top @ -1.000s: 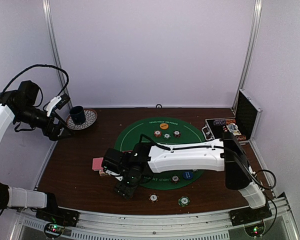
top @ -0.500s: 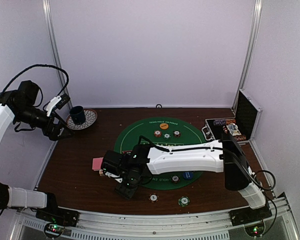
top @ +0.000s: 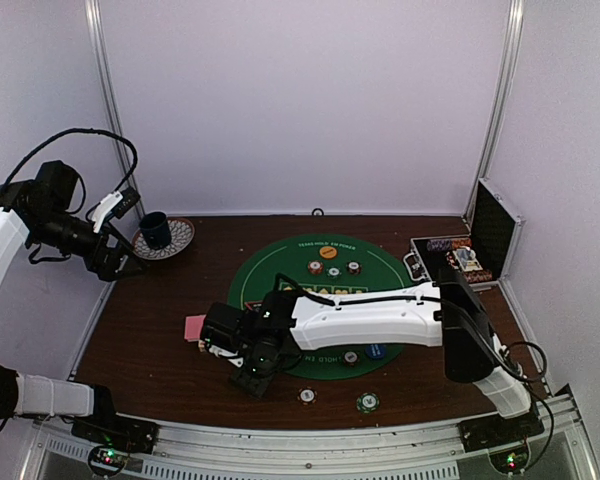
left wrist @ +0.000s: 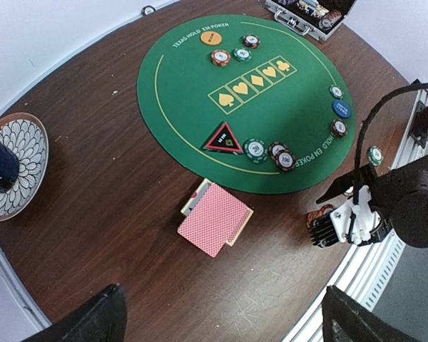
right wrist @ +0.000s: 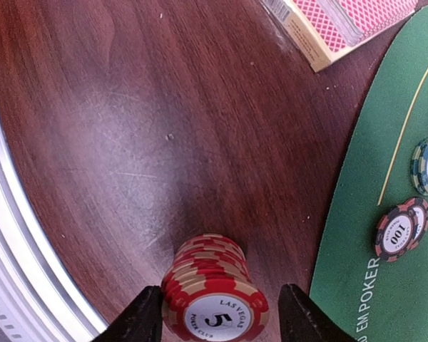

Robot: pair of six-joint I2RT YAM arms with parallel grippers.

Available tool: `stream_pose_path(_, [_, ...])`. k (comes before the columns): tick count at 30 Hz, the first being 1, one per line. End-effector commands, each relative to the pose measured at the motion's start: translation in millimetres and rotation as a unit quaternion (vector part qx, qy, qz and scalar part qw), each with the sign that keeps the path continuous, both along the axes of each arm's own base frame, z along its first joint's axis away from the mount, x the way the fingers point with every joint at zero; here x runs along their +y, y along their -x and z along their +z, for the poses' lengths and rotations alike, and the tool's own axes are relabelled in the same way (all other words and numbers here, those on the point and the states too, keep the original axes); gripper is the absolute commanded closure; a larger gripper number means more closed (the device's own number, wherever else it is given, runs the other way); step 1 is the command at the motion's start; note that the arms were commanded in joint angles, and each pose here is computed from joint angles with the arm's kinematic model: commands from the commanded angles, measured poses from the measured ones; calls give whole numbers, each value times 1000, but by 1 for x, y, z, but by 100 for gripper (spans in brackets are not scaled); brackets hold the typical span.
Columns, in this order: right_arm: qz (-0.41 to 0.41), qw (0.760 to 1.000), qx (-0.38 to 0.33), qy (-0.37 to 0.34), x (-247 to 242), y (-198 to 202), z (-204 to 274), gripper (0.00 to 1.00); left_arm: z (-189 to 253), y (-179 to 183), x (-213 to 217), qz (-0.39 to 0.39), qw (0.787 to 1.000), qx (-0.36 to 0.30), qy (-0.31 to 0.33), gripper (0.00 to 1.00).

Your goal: Distribute texas hold em gaming equipment

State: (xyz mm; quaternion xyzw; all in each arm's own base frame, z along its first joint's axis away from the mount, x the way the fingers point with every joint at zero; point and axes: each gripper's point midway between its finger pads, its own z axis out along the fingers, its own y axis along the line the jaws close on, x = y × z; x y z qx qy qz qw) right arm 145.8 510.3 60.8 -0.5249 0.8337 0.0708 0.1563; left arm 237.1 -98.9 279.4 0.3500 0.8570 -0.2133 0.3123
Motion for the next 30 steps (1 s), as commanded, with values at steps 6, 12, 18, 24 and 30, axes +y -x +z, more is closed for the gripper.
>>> stream_pose_path(6, [4,1000,-5,-1,3,1,5,54,15,-4,-2,-4,999,-32,3,2])
stream_pose_path(12, [5,1000,-11,-7,2,0,15,62,14,-4,-3,-4,1000,-30,5,2])
stream_pose_path(18, [8,1000,-20,-18,4,-3,36,70,15,-4,-3,-5,1000,-31,6,2])
stream_pose_path(24, [1,999,-36,-38,4,-15,68,72,16,-4,-3,-5,999,-32,6,2])
stream_pose_path(30, [-45,997,-43,-49,-11,-51,84,73,16,-3,-3,-5,999,-31,7,2])
